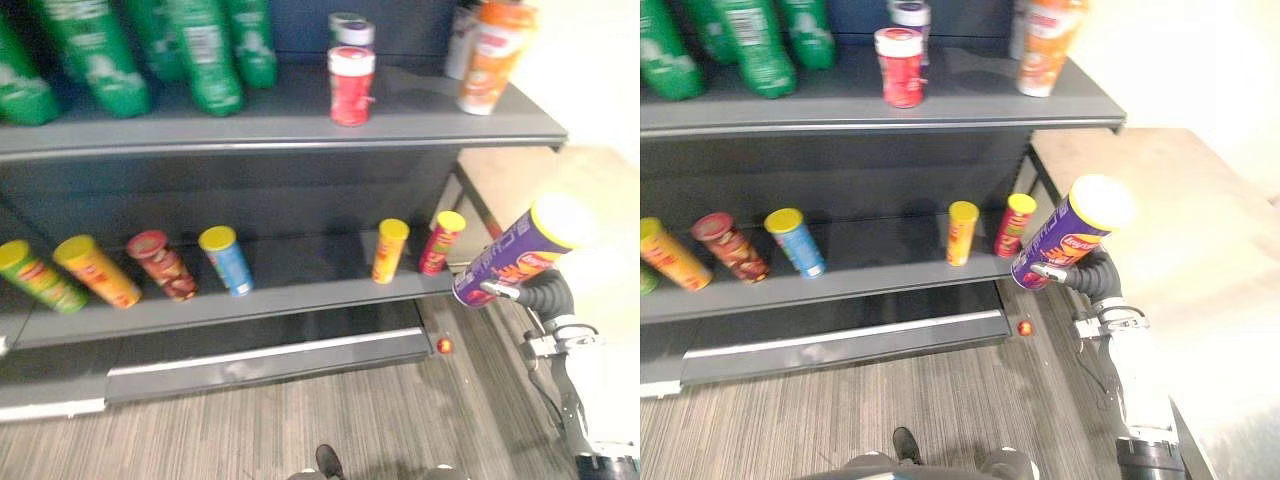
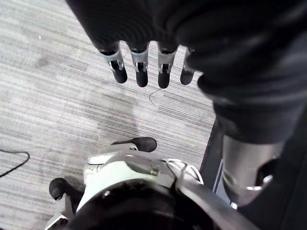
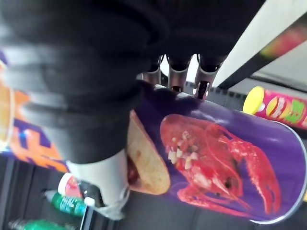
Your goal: Put the gum and the chips on the shelf.
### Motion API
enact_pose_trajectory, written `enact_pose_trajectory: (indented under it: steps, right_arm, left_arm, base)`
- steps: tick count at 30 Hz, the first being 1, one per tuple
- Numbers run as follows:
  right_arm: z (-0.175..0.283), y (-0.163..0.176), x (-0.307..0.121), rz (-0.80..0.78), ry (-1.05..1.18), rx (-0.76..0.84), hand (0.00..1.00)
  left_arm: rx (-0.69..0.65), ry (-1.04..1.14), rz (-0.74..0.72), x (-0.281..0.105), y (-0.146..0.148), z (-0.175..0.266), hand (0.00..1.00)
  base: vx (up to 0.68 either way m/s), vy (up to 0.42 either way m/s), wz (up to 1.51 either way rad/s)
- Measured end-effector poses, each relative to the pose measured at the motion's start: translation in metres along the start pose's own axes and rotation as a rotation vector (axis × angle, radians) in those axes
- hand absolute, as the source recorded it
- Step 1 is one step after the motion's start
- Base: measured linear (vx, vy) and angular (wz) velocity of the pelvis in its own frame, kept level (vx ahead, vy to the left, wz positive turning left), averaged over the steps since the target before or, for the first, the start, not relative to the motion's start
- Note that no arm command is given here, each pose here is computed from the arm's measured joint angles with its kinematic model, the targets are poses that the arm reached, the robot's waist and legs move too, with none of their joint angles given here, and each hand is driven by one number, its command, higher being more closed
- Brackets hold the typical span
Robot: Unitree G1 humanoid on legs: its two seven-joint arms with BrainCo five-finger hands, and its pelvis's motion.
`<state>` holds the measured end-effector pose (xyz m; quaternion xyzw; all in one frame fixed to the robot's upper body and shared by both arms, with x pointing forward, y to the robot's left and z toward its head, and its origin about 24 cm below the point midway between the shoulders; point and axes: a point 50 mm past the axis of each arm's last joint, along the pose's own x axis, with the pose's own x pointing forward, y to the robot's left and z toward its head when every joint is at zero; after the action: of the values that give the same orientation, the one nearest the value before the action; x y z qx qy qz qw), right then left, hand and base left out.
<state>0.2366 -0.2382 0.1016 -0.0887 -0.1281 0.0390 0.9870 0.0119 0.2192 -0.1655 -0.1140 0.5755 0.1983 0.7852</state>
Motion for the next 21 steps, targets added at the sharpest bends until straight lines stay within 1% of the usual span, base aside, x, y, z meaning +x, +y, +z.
enact_pose_trajectory:
  steps: [5, 7, 9, 12, 17, 21]
  right_arm:
    - [0.008, 0.007, 0.0, 0.02, -0.058, 0.009, 1.0]
    - [0.007, 0.015, 0.002, 0.052, -0.06, 0.021, 1.0]
    - [0.009, 0.031, 0.009, 0.113, -0.077, 0.042, 1.0]
    - [0.004, 0.045, 0.016, 0.166, -0.062, 0.067, 1.0]
    - [-0.006, 0.063, 0.024, 0.21, -0.022, 0.111, 1.0]
    - [-0.014, 0.079, 0.03, 0.267, 0.02, 0.09, 1.0]
  left_arm:
    - [0.006, 0.007, -0.029, 0.0, -0.002, 0.001, 0.0]
    - [0.005, 0.002, -0.031, 0.0, -0.003, 0.003, 0.0]
    - [0.006, -0.011, -0.035, -0.001, -0.003, 0.005, 0.0]
    - [-0.026, 0.0, -0.034, -0.001, -0.003, 0.002, 0.0]
    - [-0.036, -0.007, -0.033, -0.001, -0.003, 0.002, 0.0]
    - [-0.032, -0.016, -0.054, 0.0, -0.01, 0.006, 0.0]
  base:
    - [0.04, -0.049, 0.9]
    - [0.02, -0.053, 0.43]
    - [-0.01, -0.054, 0.39]
    - [-0.02, -0.095, 0.18]
    - [-0.01, -0.075, 0.09]
    - [0.06, -0.024, 0.08]
